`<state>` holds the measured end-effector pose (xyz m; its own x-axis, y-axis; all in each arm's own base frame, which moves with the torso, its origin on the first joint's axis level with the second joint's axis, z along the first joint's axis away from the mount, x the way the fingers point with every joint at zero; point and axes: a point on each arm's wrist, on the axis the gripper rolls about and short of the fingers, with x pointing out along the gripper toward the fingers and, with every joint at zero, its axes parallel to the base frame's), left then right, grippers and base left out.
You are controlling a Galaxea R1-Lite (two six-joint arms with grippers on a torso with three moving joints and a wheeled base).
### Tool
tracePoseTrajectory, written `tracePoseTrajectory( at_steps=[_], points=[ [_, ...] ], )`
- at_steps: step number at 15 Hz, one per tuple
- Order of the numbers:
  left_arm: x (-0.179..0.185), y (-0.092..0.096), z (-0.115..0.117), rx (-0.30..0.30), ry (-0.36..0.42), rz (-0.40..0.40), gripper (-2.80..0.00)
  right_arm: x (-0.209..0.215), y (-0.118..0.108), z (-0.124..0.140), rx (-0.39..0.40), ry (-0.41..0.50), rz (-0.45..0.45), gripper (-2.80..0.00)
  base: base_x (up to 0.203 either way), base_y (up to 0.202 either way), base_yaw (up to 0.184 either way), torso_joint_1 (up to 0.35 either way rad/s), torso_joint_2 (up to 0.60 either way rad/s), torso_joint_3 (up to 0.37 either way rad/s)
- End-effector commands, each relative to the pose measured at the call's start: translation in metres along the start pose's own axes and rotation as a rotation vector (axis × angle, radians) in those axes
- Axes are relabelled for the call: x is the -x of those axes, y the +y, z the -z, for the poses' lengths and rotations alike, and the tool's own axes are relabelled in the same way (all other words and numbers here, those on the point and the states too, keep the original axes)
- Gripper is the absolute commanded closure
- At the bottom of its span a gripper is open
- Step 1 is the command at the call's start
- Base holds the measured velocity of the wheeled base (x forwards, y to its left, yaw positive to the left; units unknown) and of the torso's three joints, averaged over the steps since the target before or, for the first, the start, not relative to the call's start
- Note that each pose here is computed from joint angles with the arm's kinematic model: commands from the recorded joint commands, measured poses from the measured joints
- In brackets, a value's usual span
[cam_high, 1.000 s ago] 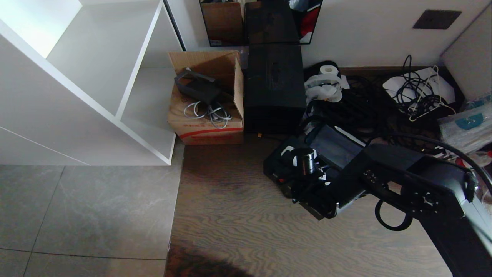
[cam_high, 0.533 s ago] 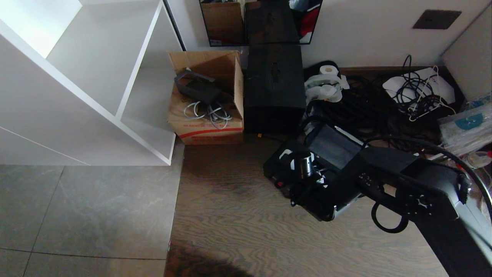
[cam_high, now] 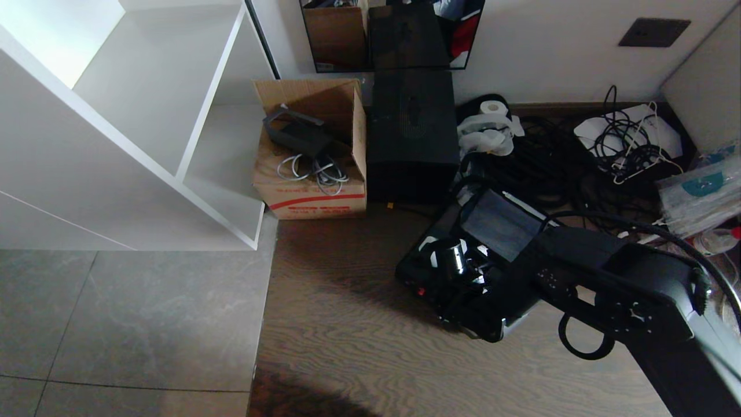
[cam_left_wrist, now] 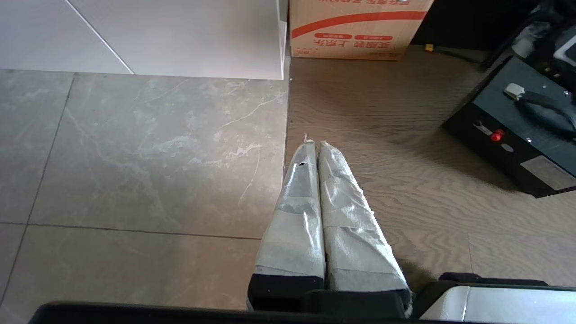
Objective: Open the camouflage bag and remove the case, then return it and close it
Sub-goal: Release the handle, then grip the handle again
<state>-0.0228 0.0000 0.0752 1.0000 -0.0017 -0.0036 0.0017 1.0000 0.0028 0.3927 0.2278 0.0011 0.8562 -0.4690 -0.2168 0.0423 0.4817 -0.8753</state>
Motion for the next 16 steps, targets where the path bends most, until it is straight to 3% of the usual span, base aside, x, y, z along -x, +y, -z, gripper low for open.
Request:
tracePoseTrajectory(
  at_steps=[1, 5, 6, 9, 12, 14, 16],
  points=[
    [0.000, 0.000, 0.000, 0.000, 0.000, 0.000, 0.00, 0.015, 0.002, 0.004, 0.021, -0.004, -0.027, -2.80, 0.000, 0.000, 0.000, 0.000, 0.00, 0.000],
    [0.000, 0.000, 0.000, 0.000, -0.001, -0.002, 0.00, 0.040, -0.032, 0.003, -0.005, -0.032, -0.044, -2.80, 0.000, 0.000, 0.000, 0.000, 0.00, 0.000],
    [0.000, 0.000, 0.000, 0.000, -0.001, 0.000, 0.00, 0.046, -0.042, 0.007, 0.000, -0.044, -0.068, 0.00, 0.000, 0.000, 0.000, 0.000, 0.00, 0.000],
    [0.000, 0.000, 0.000, 0.000, 0.000, -0.001, 0.00, 0.062, -0.081, 0.022, -0.004, -0.036, -0.138, 0.00, 0.000, 0.000, 0.000, 0.000, 0.00, 0.000],
    [0.000, 0.000, 0.000, 0.000, -0.001, -0.002, 0.00, 0.072, -0.132, 0.052, -0.019, -0.006, -0.275, 0.00, 0.000, 0.000, 0.000, 0.000, 0.00, 0.000],
    [0.000, 0.000, 0.000, 0.000, -0.001, 0.000, 0.00, 0.077, -0.172, 0.077, -0.066, -0.022, -0.403, 0.00, 0.000, 0.000, 0.000, 0.000, 0.00, 0.000],
    [0.000, 0.000, 0.000, 0.000, -0.001, 0.000, 0.00, 0.084, -0.205, 0.109, -0.127, -0.016, -0.475, 0.00, 0.000, 0.000, 0.000, 0.000, 0.00, 0.000]
  ],
)
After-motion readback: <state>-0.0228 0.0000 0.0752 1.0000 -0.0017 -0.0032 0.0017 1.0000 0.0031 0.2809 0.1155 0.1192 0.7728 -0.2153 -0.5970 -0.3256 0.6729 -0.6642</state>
